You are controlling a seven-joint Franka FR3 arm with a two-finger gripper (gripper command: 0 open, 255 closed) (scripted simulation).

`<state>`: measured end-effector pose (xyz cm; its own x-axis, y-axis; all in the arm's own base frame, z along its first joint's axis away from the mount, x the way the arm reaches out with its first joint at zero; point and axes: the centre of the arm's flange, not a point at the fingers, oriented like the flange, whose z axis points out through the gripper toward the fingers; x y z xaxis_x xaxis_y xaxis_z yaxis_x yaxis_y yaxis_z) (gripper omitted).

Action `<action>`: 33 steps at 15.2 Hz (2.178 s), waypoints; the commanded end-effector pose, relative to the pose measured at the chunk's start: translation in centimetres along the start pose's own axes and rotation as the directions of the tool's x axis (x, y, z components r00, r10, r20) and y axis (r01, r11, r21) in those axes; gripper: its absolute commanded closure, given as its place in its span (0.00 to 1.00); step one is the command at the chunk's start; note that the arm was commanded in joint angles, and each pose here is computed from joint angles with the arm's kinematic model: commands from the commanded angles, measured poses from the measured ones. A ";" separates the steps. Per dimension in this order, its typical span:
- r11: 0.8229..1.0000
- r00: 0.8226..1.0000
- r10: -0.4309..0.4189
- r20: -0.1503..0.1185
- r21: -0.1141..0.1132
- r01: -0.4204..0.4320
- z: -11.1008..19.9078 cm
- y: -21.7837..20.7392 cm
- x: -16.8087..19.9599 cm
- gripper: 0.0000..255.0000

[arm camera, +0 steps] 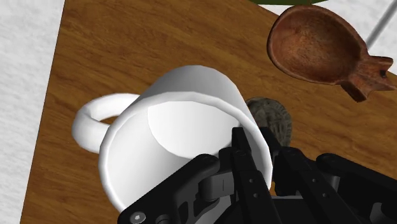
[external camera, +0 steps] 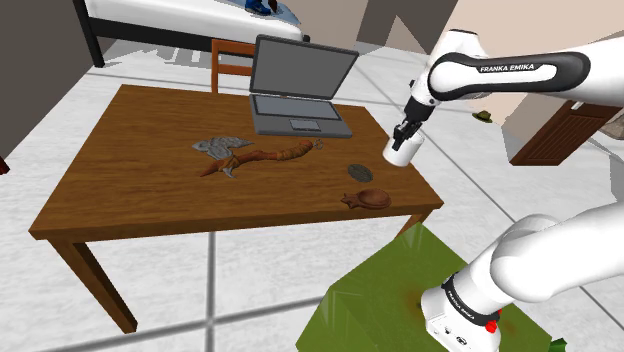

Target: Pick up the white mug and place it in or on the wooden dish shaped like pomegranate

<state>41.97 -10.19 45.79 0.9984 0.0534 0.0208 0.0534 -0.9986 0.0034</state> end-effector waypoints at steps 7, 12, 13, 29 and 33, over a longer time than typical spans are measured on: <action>1.000 1.000 0.001 0.000 -0.001 -0.001 -1.2 -10.6 -2.6 1.00; 1.000 1.000 0.001 0.000 -0.001 -0.001 -1.2 -16.3 -3.9 1.00; 1.000 1.000 0.001 0.000 -0.001 -0.001 -0.7 -16.3 -3.9 1.00; 1.000 1.000 0.001 0.000 -0.001 -0.001 7.6 -16.3 -4.1 1.00; 1.000 1.000 0.001 0.000 -0.001 -0.001 7.6 -16.3 -4.1 1.00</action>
<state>37.17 5.83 38.02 0.9984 0.0521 0.0205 0.0520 -0.9986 0.0044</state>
